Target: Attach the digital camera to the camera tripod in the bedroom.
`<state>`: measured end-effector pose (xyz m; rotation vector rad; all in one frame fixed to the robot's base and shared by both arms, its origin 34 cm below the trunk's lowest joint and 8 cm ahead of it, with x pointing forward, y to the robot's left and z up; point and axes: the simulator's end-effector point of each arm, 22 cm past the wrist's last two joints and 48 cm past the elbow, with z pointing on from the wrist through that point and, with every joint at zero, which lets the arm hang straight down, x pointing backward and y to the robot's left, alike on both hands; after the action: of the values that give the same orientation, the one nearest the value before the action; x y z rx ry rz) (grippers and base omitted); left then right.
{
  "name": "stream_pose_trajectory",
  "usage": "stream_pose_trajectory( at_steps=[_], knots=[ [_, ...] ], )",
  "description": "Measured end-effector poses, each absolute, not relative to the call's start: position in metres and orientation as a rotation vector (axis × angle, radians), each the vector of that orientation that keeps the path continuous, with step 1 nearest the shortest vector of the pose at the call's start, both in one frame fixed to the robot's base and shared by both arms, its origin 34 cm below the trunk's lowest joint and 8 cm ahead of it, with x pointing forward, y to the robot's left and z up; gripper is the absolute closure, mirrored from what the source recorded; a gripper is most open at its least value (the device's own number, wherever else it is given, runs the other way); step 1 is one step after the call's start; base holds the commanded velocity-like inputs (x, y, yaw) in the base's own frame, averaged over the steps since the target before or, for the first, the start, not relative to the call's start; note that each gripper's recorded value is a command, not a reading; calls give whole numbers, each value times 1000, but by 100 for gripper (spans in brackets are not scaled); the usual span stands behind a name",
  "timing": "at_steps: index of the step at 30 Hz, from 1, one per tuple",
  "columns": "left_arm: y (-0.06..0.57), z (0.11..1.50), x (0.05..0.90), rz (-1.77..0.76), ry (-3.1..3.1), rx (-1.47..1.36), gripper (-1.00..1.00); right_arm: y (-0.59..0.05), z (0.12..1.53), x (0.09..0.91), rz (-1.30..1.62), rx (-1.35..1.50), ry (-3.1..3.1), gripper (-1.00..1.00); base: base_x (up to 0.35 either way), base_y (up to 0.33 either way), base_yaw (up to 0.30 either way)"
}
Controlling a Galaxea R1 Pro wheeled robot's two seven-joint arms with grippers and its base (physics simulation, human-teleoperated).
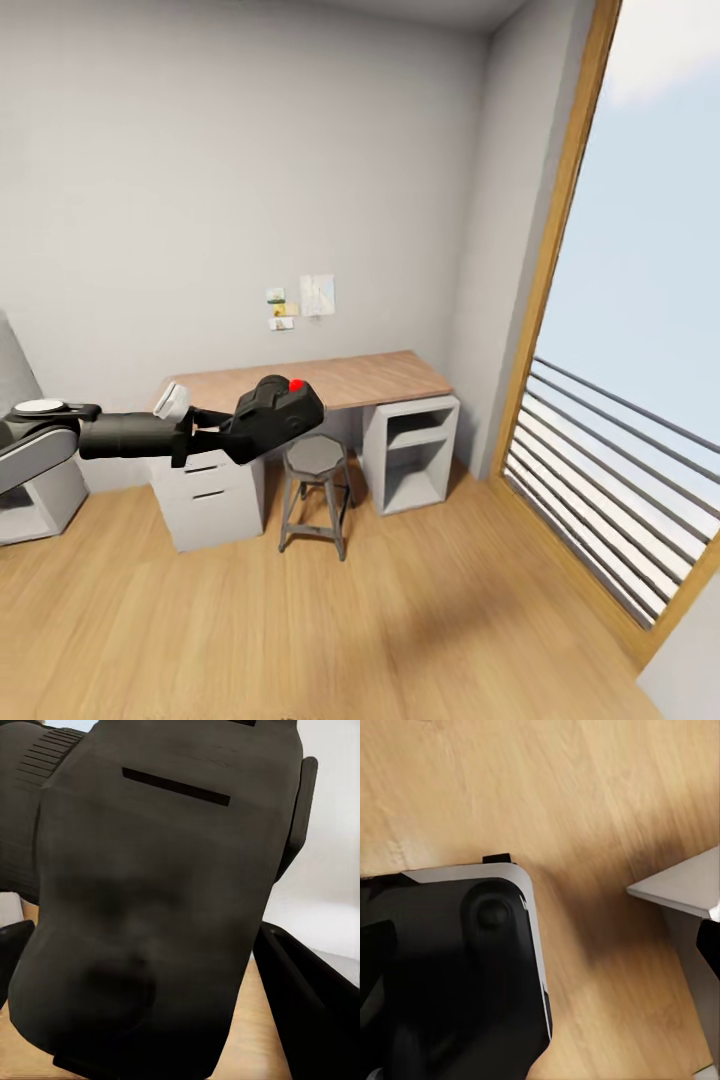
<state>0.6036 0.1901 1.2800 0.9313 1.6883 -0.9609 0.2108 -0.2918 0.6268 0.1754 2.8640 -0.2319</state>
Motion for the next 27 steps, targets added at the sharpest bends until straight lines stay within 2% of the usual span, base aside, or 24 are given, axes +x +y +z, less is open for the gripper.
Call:
stream_pose_trajectory(
  at_steps=[27],
  knots=[
    [191,1280,604,-958,1691,929,100,-291,627,211,-227,176,2864,-100,0,0,264]
  ],
)
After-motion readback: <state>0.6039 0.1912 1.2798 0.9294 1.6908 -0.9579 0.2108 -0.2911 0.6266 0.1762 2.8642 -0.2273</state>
